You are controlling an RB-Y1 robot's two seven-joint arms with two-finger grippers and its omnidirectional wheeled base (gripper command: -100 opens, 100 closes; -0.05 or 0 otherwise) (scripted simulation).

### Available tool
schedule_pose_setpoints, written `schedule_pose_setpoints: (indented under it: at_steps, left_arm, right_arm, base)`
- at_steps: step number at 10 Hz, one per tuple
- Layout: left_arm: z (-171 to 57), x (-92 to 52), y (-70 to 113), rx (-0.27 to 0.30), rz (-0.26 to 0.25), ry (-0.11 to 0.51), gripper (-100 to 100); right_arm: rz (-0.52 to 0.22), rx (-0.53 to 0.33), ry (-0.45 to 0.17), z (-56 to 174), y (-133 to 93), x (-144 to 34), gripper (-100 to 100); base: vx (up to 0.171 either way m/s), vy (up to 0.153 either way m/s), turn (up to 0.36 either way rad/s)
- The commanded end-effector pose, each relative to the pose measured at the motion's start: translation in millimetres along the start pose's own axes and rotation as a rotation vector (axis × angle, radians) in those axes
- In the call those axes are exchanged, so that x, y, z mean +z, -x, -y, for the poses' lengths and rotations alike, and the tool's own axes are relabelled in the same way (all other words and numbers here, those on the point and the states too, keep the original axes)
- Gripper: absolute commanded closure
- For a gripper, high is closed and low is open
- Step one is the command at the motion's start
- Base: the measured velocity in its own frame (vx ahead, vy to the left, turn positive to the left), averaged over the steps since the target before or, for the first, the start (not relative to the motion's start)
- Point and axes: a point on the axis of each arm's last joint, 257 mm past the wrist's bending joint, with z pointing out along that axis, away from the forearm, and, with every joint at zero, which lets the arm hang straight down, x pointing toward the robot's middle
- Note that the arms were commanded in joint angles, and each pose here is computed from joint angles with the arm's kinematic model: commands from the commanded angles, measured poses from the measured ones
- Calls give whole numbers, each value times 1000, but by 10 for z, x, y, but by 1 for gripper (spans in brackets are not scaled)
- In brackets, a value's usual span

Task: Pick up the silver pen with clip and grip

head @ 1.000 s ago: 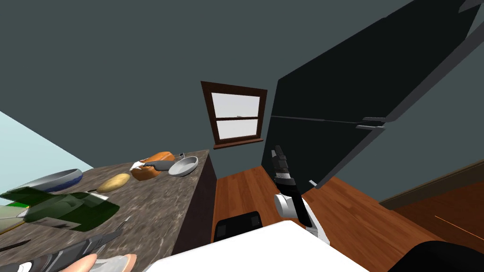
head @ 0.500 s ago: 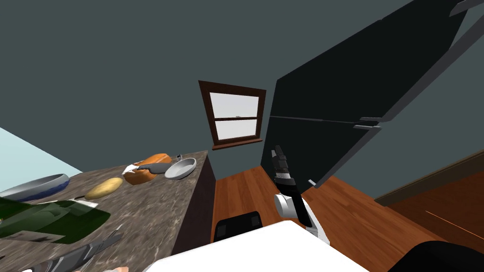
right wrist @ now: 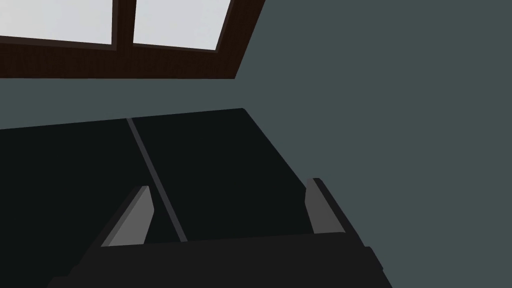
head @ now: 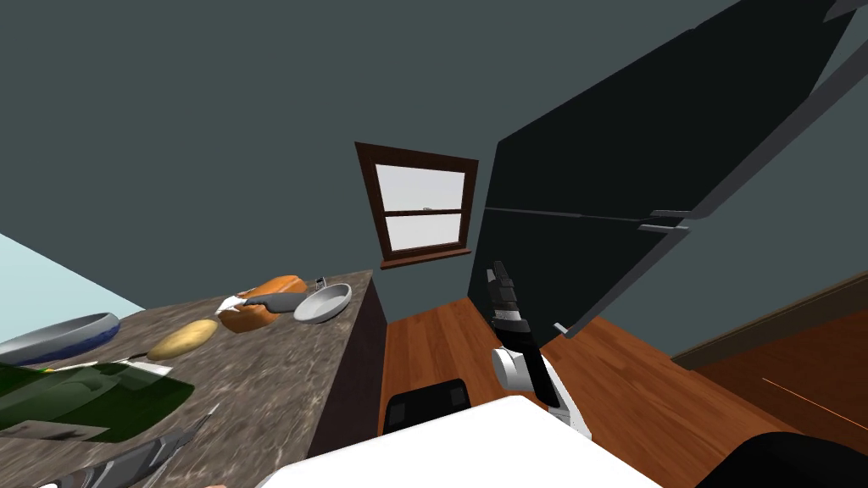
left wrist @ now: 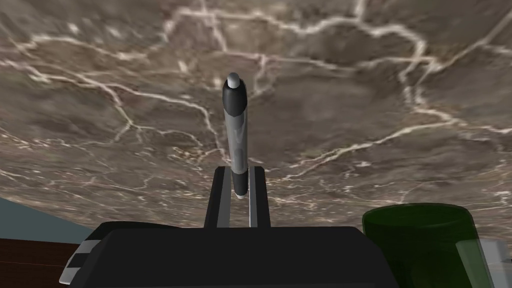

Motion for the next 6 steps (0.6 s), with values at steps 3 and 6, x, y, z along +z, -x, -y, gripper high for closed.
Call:
schedule_pose_setpoints:
  at_steps: [3, 6]
  left_arm:
    - [6, -71, 88, 7, -1, -6, 100]
    - [5, -81, 112, 10, 0, -6, 0]
  right_arm:
    - [0, 0, 0, 0, 0, 0, 0]
    - [0, 0, 0, 0, 0, 0, 0]
  base:
    - [-11, -4, 28]
    - [-27, -8, 32]
